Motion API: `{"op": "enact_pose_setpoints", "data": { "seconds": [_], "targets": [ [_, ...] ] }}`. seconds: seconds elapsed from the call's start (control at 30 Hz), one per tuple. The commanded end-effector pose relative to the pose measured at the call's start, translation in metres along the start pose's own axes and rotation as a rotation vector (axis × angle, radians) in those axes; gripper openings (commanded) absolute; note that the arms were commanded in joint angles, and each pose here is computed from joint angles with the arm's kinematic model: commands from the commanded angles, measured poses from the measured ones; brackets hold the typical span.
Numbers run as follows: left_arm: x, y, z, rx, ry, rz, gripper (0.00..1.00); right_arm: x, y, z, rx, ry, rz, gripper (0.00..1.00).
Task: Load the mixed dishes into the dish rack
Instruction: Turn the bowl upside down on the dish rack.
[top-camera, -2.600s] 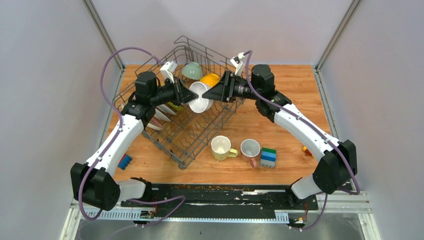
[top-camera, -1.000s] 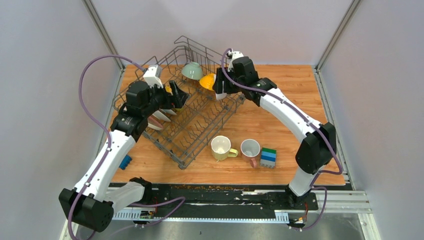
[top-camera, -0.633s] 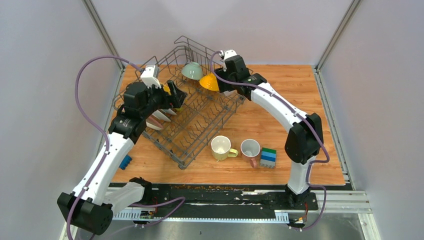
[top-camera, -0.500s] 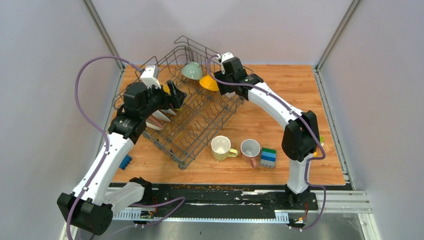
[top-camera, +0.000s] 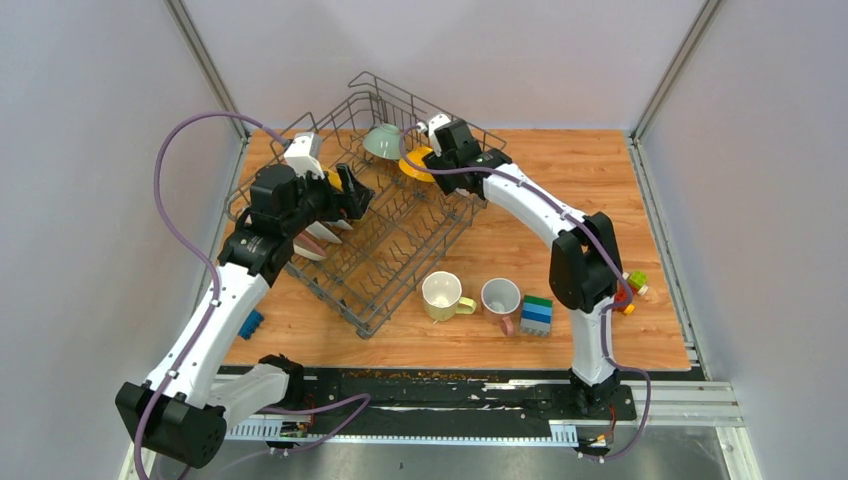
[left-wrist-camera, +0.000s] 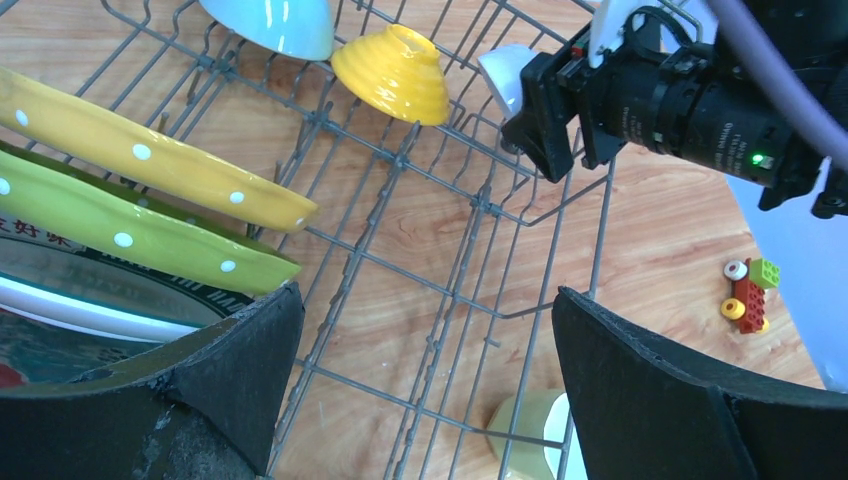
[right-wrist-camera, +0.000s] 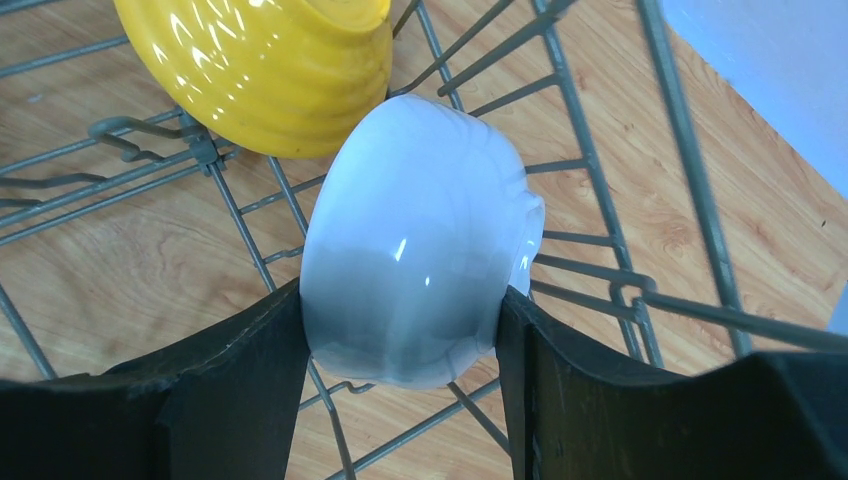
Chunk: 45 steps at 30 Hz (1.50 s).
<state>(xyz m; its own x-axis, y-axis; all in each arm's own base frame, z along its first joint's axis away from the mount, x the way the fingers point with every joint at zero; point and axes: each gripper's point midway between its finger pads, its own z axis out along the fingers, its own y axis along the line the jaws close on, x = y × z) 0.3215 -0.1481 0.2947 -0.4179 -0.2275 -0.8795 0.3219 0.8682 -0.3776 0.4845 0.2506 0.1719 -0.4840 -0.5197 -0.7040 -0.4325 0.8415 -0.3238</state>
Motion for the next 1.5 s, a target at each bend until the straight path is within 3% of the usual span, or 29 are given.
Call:
{"op": "enact_pose_setpoints", "data": {
  "seconds": [0.0,0.5,0.83,1.47],
  "targets": [
    [-0.008,-0.006,-0.002,0.023,-0.018,0.024,1.0,-0.022,-0.017,0.004,0.075,-0.05,-0.061,0.39],
    [-0.007,-0.005,0.0,0.02,-0.014,0.021,1.0,-0.011,-0.019,0.021,0.106,-0.006,-0.143,0.48],
    [-0.008,-0.003,-0.001,0.012,-0.023,0.021,1.0,-0.004,-0.019,0.027,0.118,0.019,-0.159,0.63],
    [-0.006,-0.005,0.002,0.025,-0.012,0.016,1.0,-0.015,-0.016,0.01,0.084,-0.012,-0.14,0.76]
  ]
}}
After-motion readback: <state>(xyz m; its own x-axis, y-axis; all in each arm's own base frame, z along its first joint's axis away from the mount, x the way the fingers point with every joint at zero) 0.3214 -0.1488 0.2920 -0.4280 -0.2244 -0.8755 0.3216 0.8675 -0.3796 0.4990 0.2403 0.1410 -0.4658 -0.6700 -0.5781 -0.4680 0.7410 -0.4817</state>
